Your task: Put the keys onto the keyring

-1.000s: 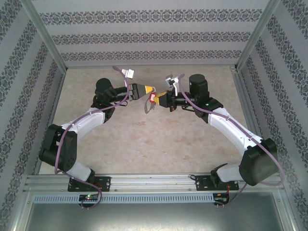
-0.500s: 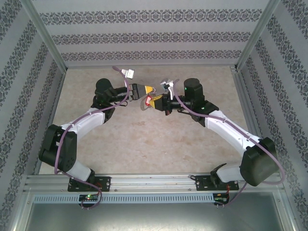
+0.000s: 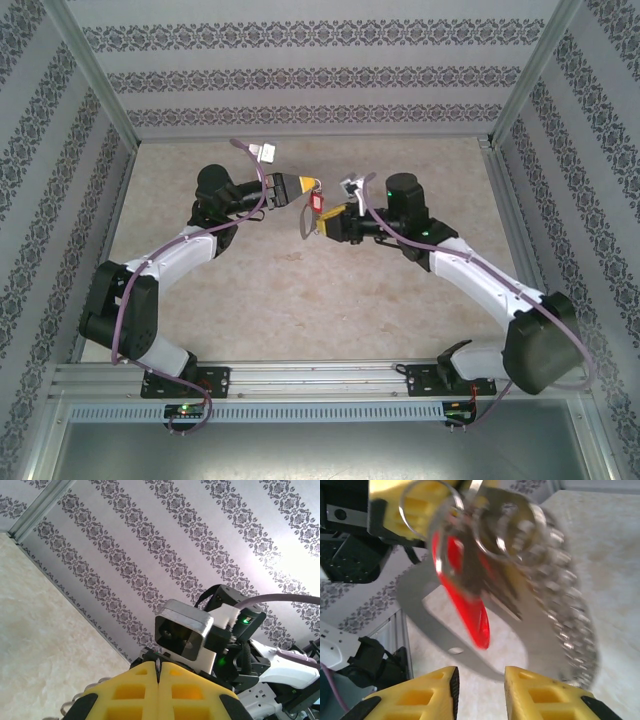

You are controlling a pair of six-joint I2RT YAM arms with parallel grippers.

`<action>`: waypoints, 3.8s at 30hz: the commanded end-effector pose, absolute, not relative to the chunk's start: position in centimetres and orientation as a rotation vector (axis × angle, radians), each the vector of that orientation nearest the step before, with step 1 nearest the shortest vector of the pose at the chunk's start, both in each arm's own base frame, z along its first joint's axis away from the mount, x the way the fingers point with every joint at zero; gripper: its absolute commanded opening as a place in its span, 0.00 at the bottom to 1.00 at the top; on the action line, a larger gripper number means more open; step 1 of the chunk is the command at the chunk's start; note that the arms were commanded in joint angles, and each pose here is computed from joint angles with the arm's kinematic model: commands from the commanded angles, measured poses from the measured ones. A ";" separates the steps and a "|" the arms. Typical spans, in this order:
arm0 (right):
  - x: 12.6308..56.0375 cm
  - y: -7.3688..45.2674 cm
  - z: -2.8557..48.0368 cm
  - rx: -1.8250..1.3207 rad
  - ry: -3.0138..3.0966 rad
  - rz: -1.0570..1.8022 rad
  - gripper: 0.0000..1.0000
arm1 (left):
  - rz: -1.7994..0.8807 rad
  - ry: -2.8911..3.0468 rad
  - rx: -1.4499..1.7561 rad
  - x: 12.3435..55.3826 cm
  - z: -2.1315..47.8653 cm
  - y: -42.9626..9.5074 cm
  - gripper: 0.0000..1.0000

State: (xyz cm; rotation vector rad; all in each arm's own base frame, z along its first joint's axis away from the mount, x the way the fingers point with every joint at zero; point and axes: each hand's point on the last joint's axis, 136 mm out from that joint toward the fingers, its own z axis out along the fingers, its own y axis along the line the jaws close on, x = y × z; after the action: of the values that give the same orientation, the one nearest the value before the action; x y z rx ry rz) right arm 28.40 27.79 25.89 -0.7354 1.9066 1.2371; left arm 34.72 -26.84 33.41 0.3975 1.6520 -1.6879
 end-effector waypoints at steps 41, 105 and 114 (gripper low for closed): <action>33.5 29.9 36.4 -0.434 1.612 1.427 0.30 | -1.669 1.498 0.476 33.5 36.4 -26.3 0.00; 37.6 27.8 32.7 -0.823 1.690 1.562 0.00 | -1.416 1.742 0.476 36.2 32.1 -24.4 0.34; 37.4 28.5 31.9 -0.903 1.699 1.629 0.00 | -1.433 1.764 0.475 36.8 31.7 -24.3 0.34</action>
State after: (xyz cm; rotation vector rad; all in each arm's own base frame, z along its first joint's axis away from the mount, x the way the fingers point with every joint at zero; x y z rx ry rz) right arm 38.47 28.16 30.39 -0.7933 1.7741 1.6162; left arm 36.52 -24.57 30.45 0.4319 1.7978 -1.4567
